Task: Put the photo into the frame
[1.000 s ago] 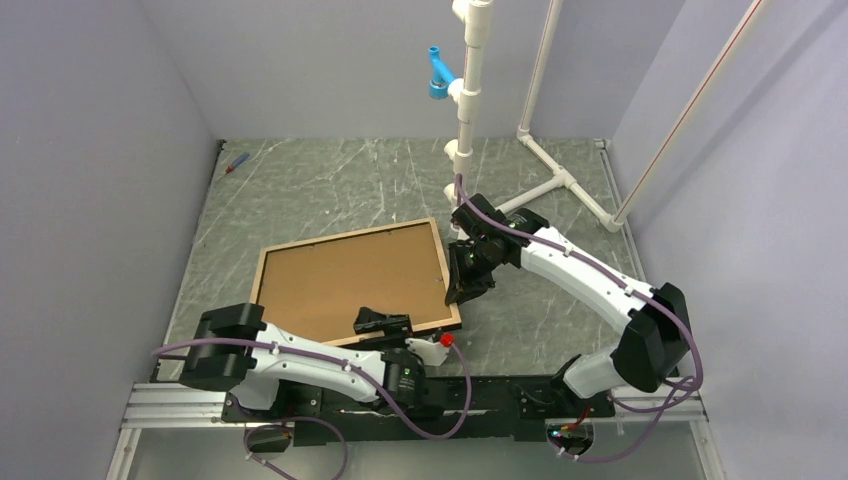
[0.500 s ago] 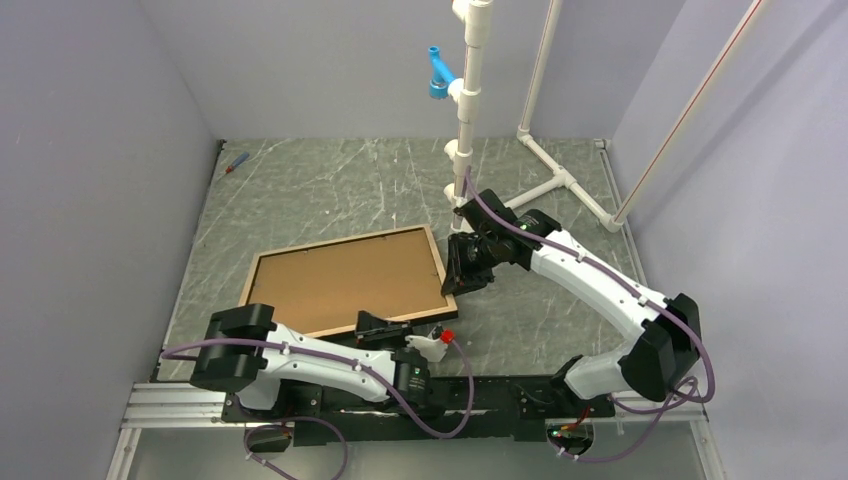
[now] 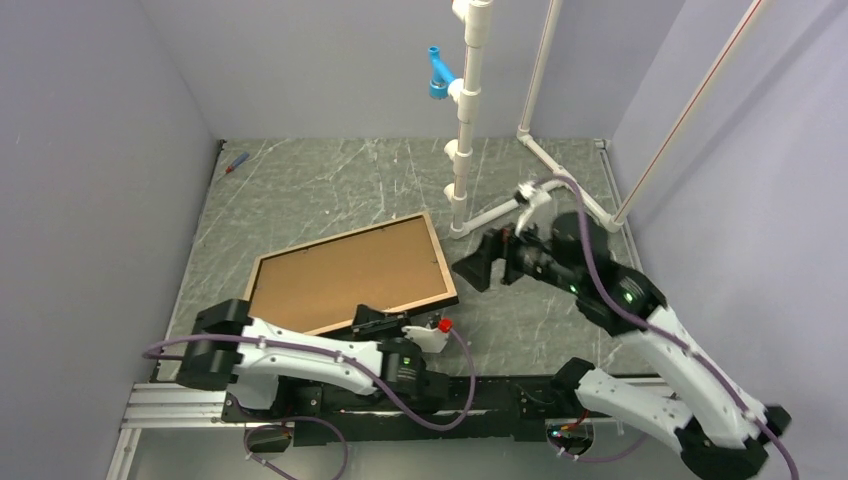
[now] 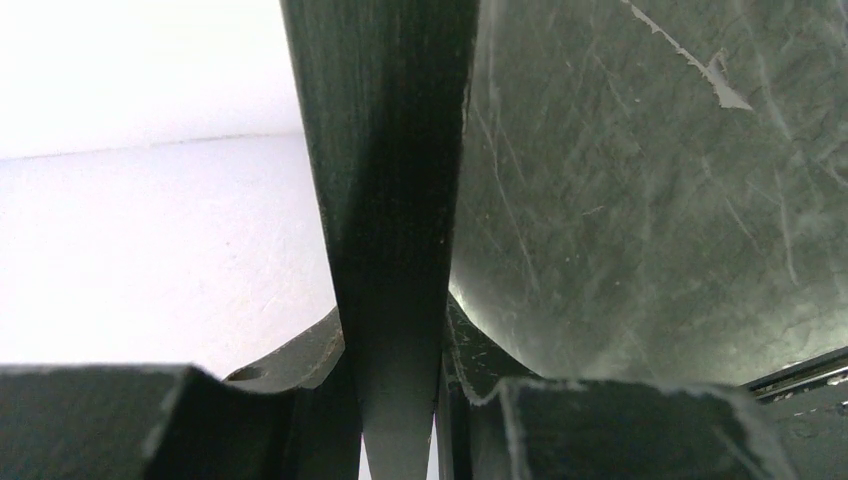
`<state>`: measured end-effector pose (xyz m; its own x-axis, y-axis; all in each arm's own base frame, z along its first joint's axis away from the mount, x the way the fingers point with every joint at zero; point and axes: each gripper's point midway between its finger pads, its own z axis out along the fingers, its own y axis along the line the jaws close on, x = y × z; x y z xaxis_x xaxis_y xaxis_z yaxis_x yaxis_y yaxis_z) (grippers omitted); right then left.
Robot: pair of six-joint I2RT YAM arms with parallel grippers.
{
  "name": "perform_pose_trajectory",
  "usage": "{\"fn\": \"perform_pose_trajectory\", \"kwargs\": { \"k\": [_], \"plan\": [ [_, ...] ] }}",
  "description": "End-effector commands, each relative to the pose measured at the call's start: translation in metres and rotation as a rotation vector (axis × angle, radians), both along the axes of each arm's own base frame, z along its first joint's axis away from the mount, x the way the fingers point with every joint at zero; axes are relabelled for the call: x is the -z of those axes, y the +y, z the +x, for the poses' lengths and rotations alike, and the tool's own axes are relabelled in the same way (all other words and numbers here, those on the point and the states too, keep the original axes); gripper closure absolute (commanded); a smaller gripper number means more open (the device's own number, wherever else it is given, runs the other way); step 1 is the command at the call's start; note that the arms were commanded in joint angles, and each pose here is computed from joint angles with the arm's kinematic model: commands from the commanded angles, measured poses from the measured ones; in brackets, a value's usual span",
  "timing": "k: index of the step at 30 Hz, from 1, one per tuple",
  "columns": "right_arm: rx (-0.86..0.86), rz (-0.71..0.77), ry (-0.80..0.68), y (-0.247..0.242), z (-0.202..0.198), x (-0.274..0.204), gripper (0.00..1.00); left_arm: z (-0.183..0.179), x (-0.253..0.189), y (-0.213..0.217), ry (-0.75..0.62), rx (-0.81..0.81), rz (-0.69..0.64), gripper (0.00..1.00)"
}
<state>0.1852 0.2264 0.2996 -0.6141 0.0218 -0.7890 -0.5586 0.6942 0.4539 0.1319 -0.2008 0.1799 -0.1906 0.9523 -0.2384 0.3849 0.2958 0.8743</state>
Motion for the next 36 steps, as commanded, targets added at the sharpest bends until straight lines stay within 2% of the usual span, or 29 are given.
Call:
{"fn": "perform_pose_trajectory", "kwargs": {
  "k": [1,5,8,12,19,25,30,36],
  "plan": [
    [-0.042,0.047,-0.456,-0.016,0.006,-0.036,0.01,0.007,-0.034,-0.005,-0.044,0.097,-0.139,1.00],
    [-0.089,0.053,-0.780,-0.030,-0.008,-0.047,0.00,0.002,-0.033,-0.008,0.026,0.132,-0.235,1.00],
    [-0.130,0.053,-0.991,-0.034,-0.020,-0.052,0.00,0.001,-0.036,-0.009,0.045,0.141,-0.261,1.00],
    [-0.355,0.001,-1.218,-0.019,-0.046,-0.039,0.00,-0.001,-0.038,-0.008,0.061,0.140,-0.272,1.00],
    [-0.728,-0.086,-1.247,0.017,-0.059,0.000,0.05,-0.004,-0.048,-0.009,0.091,0.154,-0.345,1.00],
    [-0.868,-0.081,-1.275,0.031,-0.064,0.010,0.08,-0.004,-0.056,-0.008,0.096,0.155,-0.379,1.00],
    [-0.974,-0.017,-1.295,0.043,-0.072,0.009,0.20,-0.004,-0.059,-0.007,0.097,0.151,-0.382,1.00],
    [-1.039,0.026,-1.307,0.057,-0.072,0.011,0.30,-0.005,-0.061,-0.006,0.104,0.146,-0.401,1.00]
  ]
}}
